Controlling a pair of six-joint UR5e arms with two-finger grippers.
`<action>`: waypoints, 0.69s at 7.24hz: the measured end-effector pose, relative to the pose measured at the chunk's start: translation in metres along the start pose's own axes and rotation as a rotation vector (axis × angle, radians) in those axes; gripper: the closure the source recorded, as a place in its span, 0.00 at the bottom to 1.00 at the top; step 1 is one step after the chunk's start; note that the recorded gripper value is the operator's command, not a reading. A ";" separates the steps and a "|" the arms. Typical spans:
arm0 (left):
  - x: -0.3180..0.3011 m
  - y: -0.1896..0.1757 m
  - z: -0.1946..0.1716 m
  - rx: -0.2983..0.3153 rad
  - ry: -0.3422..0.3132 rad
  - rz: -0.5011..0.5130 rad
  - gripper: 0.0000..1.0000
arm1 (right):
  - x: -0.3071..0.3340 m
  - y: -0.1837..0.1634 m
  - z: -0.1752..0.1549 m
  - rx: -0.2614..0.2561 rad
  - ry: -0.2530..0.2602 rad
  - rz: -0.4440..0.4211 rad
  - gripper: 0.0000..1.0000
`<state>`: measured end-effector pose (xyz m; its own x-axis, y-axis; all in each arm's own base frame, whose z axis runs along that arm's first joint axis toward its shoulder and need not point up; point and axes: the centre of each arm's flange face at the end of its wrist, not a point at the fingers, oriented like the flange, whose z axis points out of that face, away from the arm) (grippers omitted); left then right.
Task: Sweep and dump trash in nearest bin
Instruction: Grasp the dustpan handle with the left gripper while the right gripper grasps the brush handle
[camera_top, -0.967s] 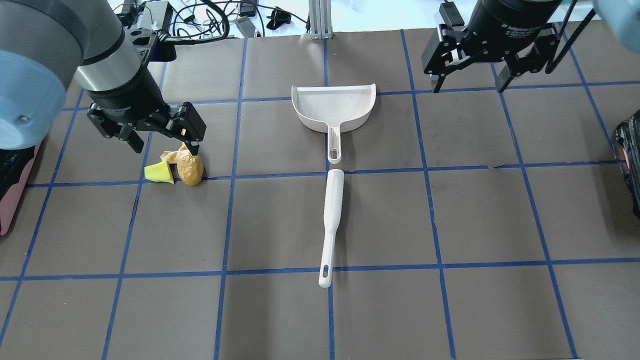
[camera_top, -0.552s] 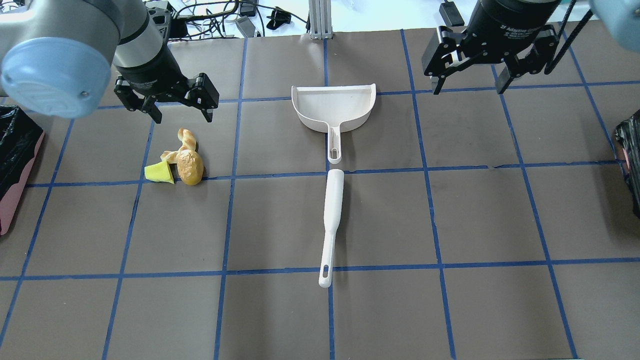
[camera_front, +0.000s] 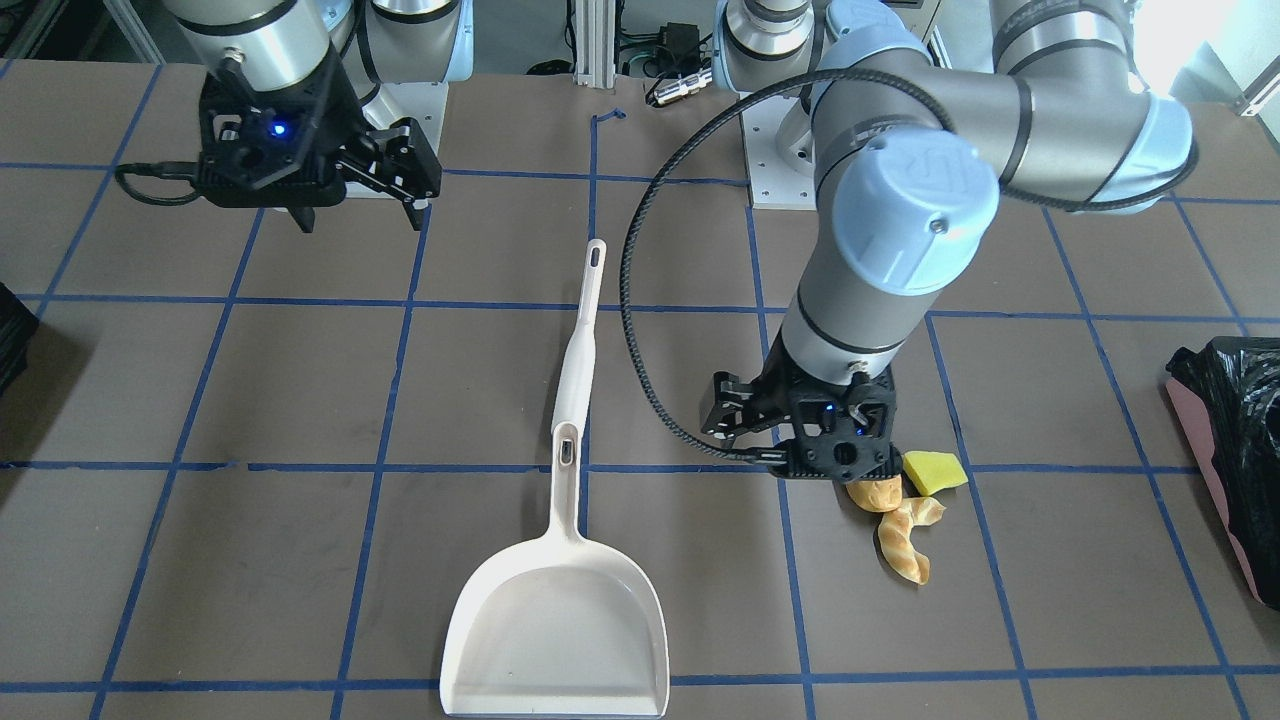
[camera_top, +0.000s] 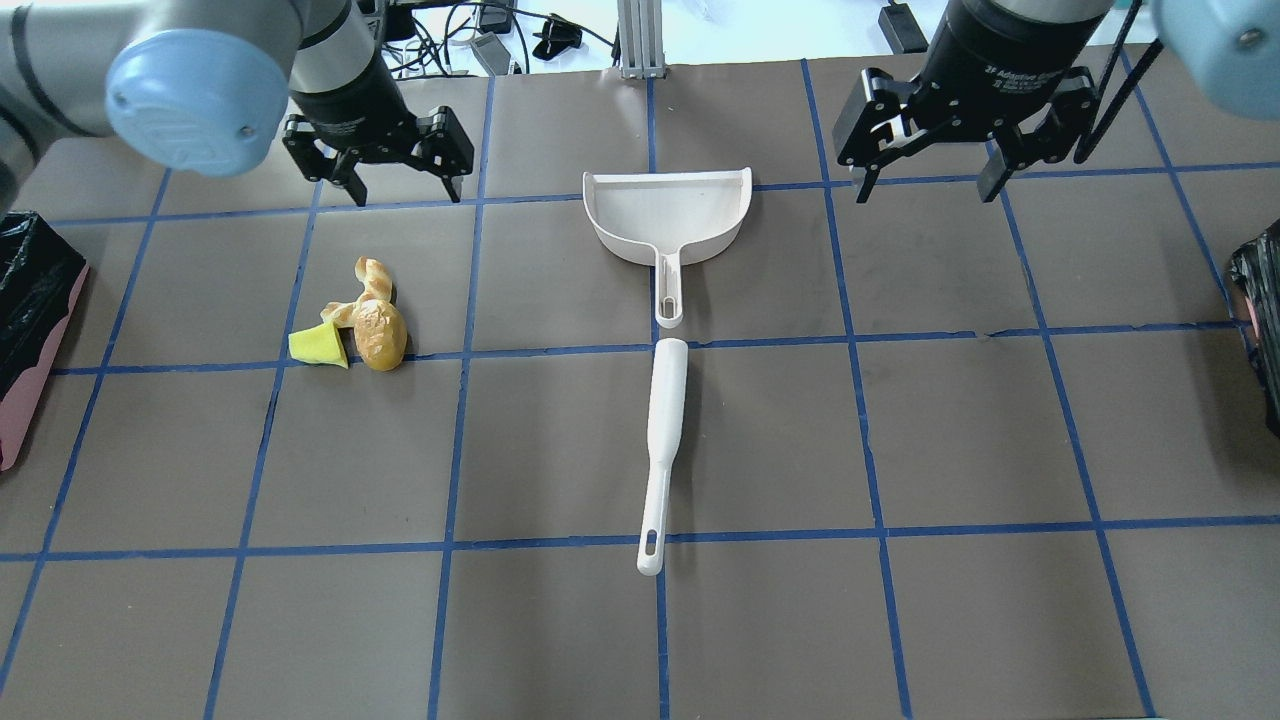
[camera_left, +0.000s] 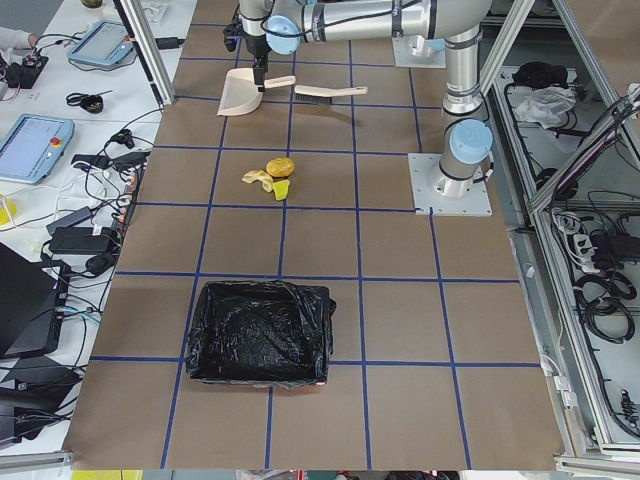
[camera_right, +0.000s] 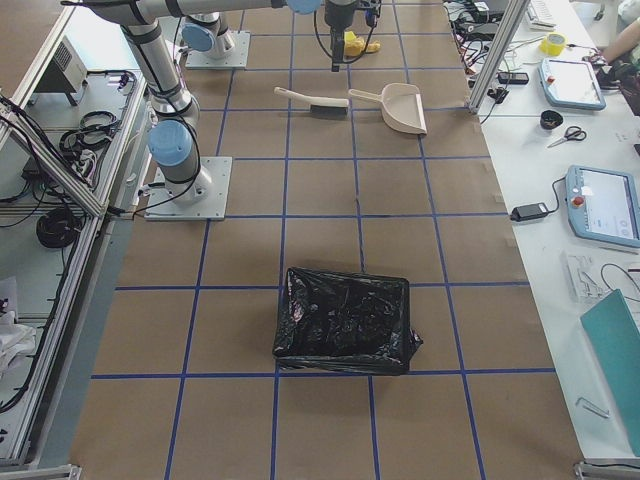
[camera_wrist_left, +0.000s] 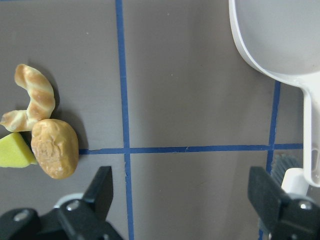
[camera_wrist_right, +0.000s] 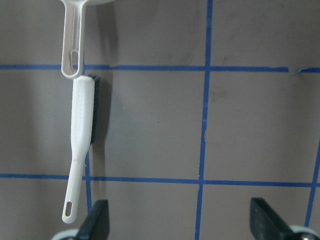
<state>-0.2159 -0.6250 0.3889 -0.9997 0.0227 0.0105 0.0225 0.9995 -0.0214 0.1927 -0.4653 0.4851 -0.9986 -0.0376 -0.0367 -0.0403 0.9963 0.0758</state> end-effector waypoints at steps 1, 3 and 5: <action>0.016 -0.015 0.012 0.002 0.004 0.007 0.06 | -0.015 0.011 0.019 -0.029 0.005 -0.014 0.11; 0.051 -0.045 0.041 0.016 0.019 -0.008 0.06 | -0.023 0.042 0.044 -0.056 0.014 -0.004 0.08; 0.093 -0.051 0.077 0.002 0.032 -0.036 0.08 | -0.027 0.080 0.084 -0.012 0.010 0.035 0.05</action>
<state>-0.3104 -0.6754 0.3136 -0.9990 -0.0128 0.0430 -0.0138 0.9997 -0.0225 0.2191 -0.3779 0.4081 -0.9997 -0.0038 -0.0240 -0.0059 0.9960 0.0889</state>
